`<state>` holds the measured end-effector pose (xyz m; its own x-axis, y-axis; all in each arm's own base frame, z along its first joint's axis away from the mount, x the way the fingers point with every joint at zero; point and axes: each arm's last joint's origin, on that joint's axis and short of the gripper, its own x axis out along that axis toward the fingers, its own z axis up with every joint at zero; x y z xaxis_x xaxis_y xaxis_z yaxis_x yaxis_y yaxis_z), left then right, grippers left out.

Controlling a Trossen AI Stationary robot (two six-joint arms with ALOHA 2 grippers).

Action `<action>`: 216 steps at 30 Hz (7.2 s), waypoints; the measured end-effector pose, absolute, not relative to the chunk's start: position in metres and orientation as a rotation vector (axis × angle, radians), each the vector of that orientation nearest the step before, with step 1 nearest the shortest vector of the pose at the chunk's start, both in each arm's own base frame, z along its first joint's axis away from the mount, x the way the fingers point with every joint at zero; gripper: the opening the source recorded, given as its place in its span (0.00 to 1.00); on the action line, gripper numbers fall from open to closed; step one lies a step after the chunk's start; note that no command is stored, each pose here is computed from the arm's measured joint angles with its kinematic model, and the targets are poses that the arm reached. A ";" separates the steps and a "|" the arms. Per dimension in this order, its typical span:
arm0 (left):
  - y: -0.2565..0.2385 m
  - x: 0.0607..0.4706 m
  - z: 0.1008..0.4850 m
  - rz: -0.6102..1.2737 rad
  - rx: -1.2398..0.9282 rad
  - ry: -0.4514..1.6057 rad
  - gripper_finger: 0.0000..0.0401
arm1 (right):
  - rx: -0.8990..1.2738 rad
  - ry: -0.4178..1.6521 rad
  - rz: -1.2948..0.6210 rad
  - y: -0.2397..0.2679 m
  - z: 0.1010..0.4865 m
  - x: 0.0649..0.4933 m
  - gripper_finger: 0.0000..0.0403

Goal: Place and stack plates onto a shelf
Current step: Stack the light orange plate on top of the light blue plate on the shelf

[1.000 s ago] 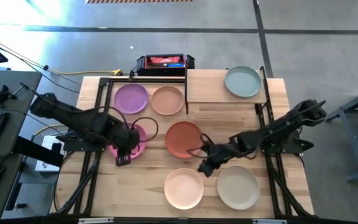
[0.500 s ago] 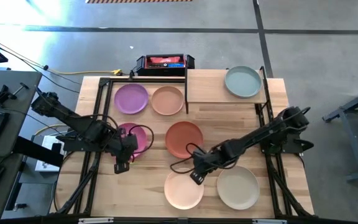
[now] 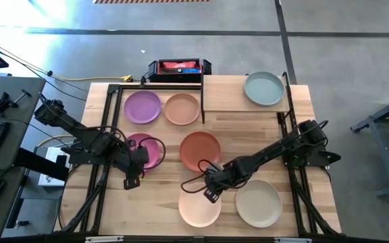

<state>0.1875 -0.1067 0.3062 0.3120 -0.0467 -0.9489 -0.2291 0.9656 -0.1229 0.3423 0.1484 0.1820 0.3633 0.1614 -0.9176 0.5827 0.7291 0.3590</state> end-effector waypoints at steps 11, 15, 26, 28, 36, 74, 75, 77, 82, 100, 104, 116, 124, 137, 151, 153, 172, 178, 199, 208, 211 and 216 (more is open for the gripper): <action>-0.107 0.187 0.306 0.123 -0.253 1.251 0.29 | 0.720 1.232 -0.301 0.154 0.169 0.343 0.22; -0.107 0.188 0.306 0.124 -0.253 1.250 0.29 | 0.719 1.257 -0.305 0.157 0.162 0.343 0.22; -0.106 0.188 0.306 0.139 -0.241 1.238 0.29 | 0.716 1.277 -0.311 0.159 0.151 0.345 0.22; -0.106 0.188 0.306 0.138 -0.241 1.238 0.29 | 0.722 1.275 -0.312 0.159 0.148 0.347 0.22; -0.106 0.188 0.306 0.140 -0.240 1.237 0.29 | 0.749 1.298 -0.329 0.160 0.141 0.347 0.22; -0.104 0.190 0.307 0.190 -0.204 1.184 0.29 | 0.872 1.232 -0.489 0.094 0.263 0.287 0.00; -0.104 0.190 0.307 0.195 -0.201 1.179 0.29 | 0.882 1.220 -0.500 0.088 0.270 0.283 0.00; -0.104 0.190 0.307 0.204 -0.194 1.172 0.29 | 0.890 1.187 -0.536 0.075 0.283 0.272 0.00; -0.102 0.190 0.307 0.233 -0.165 1.144 0.29 | 0.923 1.076 -0.615 0.044 0.315 0.241 0.00; -0.037 0.212 0.310 0.513 0.040 1.074 0.29 | 1.127 0.639 -0.999 -0.052 0.374 0.117 0.00; -0.015 0.215 0.310 0.588 0.066 1.088 0.29 | 1.122 0.551 -1.076 -0.063 0.378 0.097 0.00; 0.028 0.223 0.313 0.603 0.032 1.083 0.29 | 1.145 0.480 -1.235 -0.094 0.379 0.063 0.00; 0.043 0.225 0.314 0.593 0.005 1.070 0.29 | 1.203 0.463 -1.166 -0.130 0.374 0.055 0.00; 0.052 0.223 0.314 0.610 -0.027 1.073 0.29 | 1.275 0.532 -1.137 -0.138 0.344 0.048 0.00; 0.054 0.223 0.314 0.618 -0.034 1.071 0.29 | 1.328 0.293 -1.235 -0.133 0.314 0.036 0.00; 0.054 0.223 0.314 0.617 -0.034 1.071 0.29 | 1.338 0.259 -1.259 -0.136 0.316 0.032 0.00; 0.055 0.223 0.314 0.617 -0.035 1.065 0.29 | 1.430 0.248 -1.350 -0.136 0.313 0.032 0.00; 0.055 0.223 0.314 0.617 -0.036 1.066 0.29 | 1.435 0.273 -1.364 -0.139 0.311 0.039 0.00; 0.054 0.223 0.314 0.617 -0.035 1.066 0.29 | 1.431 0.243 -1.373 -0.149 0.310 0.045 0.00; 0.054 0.223 0.314 0.617 -0.035 1.066 0.29 | 1.416 0.256 -1.364 -0.149 0.310 0.046 0.00; 0.054 0.223 0.314 0.617 -0.035 1.066 0.29 | 1.409 0.261 -1.362 -0.149 0.310 0.045 0.00; 0.054 0.223 0.314 0.617 -0.035 1.066 0.29 | 1.410 0.267 -1.343 -0.149 0.310 0.046 0.00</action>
<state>0.2233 0.0544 0.3140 0.3330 0.4561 -0.8253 -0.4891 0.8318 0.2624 0.0459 -0.1487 0.3097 0.3278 -0.4959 -0.8041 0.7655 -0.3595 0.5337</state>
